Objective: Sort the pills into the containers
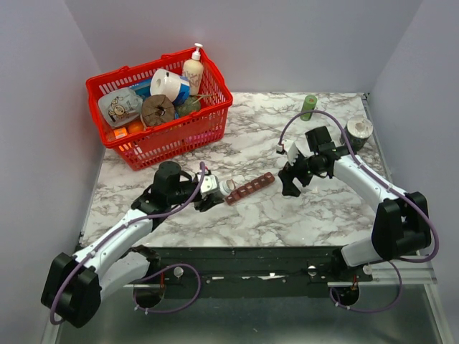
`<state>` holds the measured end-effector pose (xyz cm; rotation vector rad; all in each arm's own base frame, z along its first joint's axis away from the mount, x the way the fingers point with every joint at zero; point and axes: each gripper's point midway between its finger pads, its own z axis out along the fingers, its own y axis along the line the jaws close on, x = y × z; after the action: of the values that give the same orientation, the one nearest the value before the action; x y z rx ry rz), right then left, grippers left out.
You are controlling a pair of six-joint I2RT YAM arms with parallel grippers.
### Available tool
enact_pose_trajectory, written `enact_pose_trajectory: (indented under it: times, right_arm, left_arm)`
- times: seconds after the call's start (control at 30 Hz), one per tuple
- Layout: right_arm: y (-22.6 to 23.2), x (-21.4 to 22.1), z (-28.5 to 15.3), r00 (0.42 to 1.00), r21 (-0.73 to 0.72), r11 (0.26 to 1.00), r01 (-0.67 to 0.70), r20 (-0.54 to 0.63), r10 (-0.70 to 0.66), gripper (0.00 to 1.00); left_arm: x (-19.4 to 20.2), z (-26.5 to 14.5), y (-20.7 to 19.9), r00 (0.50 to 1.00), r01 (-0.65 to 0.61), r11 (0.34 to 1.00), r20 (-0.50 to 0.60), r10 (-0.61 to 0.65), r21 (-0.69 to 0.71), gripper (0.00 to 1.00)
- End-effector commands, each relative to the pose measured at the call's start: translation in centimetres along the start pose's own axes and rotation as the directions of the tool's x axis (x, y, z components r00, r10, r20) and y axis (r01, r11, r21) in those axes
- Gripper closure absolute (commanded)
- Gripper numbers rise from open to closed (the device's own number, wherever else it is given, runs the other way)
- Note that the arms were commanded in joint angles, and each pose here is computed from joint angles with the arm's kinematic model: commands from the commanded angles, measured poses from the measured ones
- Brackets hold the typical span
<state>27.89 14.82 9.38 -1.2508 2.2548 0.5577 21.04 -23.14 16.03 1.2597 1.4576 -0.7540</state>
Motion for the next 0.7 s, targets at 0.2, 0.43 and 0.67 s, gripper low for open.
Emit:
enact_pose_trajectory:
  times: [0.2,0.43,0.67]
  right_arm:
    - [0.3,-1.1,-1.4,0.999,0.003,0.999,0.032,0.038,-0.032,0.0]
    - [0.4,-1.4,-1.8,0.998,0.01,0.999,0.033,0.053,-0.033,0.0]
    - [0.5,-1.5,-2.0,0.998,0.018,0.999,0.035,0.056,-0.036,0.0]
  left_arm:
    - [4.4,1.7,1.0,0.977,-0.08,0.997,-0.196,0.082,0.021,1.0]
    - [6.2,2.3,1.2,0.946,-0.019,0.999,-0.323,0.029,0.035,1.0]
    - [7.4,2.6,1.3,0.907,0.04,0.999,-0.421,-0.028,0.02,1.0]
